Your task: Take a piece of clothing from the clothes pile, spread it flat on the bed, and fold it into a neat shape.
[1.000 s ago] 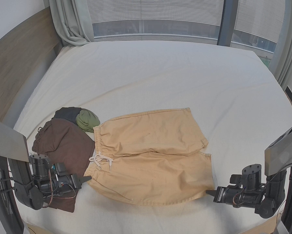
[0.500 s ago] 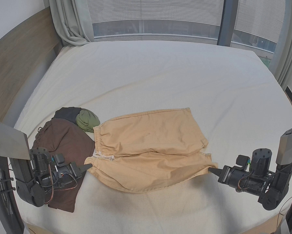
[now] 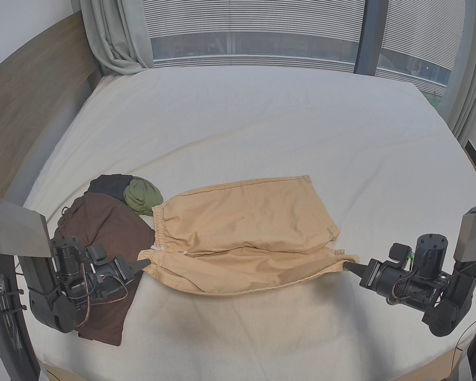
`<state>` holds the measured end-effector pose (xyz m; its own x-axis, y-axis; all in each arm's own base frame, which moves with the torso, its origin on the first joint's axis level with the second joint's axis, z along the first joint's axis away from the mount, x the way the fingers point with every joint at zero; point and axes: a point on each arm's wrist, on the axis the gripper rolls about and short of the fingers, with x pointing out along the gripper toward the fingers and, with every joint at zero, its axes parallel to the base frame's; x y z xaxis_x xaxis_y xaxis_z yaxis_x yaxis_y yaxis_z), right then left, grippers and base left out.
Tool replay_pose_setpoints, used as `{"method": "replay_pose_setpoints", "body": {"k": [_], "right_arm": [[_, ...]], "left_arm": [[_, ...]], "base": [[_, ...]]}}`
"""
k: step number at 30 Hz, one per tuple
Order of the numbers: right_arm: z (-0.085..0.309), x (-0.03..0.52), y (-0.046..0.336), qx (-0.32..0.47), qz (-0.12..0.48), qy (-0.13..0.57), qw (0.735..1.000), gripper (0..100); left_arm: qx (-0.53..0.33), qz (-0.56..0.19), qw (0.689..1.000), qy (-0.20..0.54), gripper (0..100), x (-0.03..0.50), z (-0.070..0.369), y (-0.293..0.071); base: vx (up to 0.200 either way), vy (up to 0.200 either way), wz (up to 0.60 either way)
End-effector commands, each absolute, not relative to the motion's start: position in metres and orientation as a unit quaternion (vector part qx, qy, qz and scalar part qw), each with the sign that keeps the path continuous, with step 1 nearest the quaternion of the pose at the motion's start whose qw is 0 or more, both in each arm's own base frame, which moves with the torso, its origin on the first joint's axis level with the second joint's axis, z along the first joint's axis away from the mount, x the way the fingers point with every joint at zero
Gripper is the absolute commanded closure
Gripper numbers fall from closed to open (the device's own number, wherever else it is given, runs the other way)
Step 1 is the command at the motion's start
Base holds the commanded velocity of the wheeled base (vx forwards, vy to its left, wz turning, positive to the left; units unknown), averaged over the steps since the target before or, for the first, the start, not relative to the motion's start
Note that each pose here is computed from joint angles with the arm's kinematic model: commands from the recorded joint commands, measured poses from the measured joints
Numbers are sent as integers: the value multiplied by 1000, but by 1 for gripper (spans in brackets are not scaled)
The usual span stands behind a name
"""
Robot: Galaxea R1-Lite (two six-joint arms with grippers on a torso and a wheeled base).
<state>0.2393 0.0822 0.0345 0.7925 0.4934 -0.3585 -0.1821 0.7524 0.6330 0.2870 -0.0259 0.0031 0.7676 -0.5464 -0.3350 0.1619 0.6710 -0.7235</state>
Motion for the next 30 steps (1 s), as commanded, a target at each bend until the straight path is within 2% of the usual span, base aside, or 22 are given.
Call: {"method": "replay_pose_setpoints", "body": {"k": [1,13,30], "right_arm": [[35,240,82,299,187,259,899,100],[46,252,86,302,201,225,904,100],[69,283,83,310,205,157,915,100]], "left_arm": [[-352,-204,872,271,100,288,4,-26],[-405,-205,856,247,100,290,28,-27],[-419,-193,857,229,100,298,32,-29]], "base": [[0,0,0],[0,0,0],[0,0,0]]}}
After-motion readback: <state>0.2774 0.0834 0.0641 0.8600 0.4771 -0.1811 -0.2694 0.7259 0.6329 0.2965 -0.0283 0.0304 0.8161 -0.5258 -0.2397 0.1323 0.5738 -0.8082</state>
